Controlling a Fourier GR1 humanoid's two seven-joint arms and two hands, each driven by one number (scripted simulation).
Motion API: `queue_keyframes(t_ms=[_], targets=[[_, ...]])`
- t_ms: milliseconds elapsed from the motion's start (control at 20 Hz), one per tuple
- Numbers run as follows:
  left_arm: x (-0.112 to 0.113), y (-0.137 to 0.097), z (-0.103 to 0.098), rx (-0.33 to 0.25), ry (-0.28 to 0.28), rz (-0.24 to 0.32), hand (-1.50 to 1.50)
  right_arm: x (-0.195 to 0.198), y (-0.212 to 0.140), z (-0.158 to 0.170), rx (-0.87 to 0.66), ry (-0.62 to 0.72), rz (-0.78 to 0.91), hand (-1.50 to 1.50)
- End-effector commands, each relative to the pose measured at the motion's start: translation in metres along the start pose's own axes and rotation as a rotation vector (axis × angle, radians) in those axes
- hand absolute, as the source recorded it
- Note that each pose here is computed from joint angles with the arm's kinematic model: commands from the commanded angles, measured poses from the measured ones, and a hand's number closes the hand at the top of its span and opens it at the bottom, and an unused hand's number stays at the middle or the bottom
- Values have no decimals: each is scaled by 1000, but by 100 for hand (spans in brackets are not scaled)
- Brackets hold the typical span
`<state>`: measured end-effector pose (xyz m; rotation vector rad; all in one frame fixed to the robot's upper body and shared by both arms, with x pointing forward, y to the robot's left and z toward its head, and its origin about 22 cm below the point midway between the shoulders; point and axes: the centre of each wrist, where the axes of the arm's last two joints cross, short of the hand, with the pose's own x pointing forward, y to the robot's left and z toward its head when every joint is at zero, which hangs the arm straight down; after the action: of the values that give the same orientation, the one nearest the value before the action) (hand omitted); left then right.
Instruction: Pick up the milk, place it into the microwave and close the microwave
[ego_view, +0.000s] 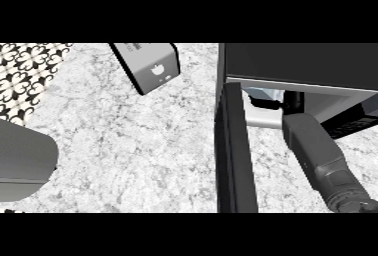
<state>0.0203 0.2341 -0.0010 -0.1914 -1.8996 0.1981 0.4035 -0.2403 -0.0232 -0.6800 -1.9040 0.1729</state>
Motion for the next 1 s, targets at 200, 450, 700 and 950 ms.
queue_keyframes(t_ms=[200,450,700,950], targets=[[-5,10,0,-17,14,-7,-150,5,0,-8,-115,-82,147,150],[-9,5,-3,-29,19,6,-150,10,-14,-26,-221,-69,216,150],[-17,10,-8,-22,12,-4,-150,15,-3,-25,-232,-64,234,150],[-5,12,-7,-55,11,-7,-150,-44,-56,21,-288,209,671,-150]])
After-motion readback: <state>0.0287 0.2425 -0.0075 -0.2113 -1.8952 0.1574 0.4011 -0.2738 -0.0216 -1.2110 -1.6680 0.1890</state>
